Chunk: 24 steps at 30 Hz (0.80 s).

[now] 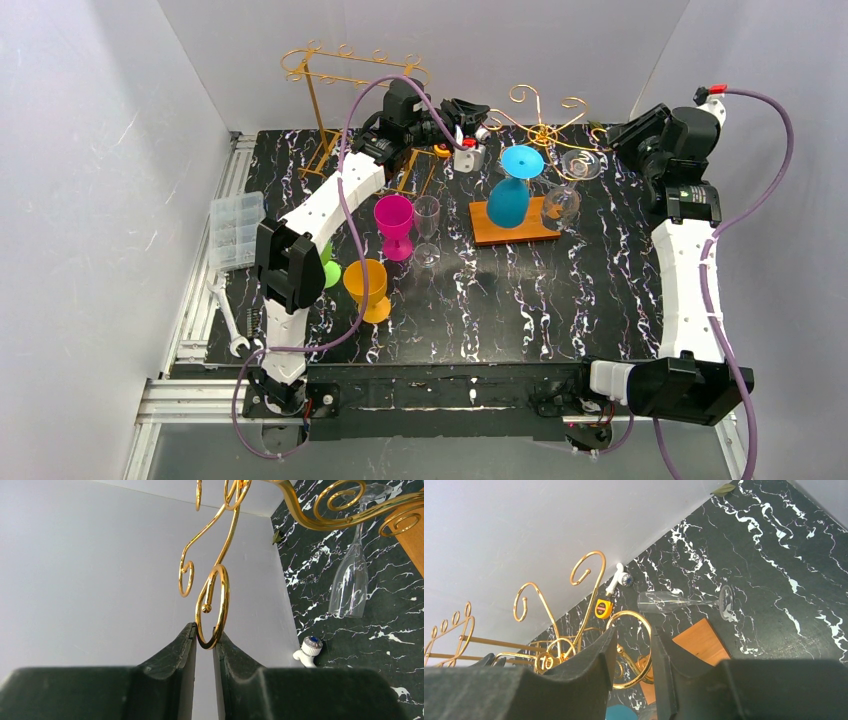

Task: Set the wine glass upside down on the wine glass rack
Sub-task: Adjust the wine rack at the center of the board.

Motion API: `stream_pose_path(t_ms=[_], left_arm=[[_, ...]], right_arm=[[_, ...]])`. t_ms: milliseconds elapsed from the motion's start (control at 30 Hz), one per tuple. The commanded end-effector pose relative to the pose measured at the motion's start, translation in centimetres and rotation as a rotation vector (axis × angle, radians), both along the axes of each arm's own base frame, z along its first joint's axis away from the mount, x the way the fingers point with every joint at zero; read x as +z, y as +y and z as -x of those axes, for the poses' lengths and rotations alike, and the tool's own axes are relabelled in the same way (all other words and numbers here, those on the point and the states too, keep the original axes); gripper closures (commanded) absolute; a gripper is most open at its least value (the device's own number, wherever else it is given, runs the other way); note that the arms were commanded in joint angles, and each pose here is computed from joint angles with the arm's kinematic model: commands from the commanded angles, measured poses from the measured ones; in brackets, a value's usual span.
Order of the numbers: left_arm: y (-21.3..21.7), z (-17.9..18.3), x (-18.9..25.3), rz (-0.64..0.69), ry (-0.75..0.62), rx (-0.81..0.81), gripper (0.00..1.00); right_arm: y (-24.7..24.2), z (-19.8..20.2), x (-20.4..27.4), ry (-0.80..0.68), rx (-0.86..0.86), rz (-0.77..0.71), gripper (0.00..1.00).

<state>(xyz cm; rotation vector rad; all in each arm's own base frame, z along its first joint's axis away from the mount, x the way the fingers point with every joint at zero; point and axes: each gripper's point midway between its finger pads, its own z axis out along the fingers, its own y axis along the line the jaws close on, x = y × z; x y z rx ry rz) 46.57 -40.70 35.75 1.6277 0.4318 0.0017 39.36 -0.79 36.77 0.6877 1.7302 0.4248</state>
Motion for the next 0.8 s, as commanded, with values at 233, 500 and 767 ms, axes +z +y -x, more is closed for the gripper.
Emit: stream_pose_path(t_ms=[233,500,767], left_arm=[[0.2,1.7,3.0,0.038,-0.008,-0.010,0.86],[0.5,2.4,3.8,0.056,0.002,-0.011,0.86],[1.6,4.9,4.8,0.075,0.041,-0.039,0.87]], right_arm=[[0.3,-0.5,-1.3,0.013,0.019,-0.001,0.65],[0.2,-2.0,-0.6,-0.009,0.024,-0.004,0.85],[-0.1,-4.1,-0.5,-0.005,0.025,0.018,0.92]])
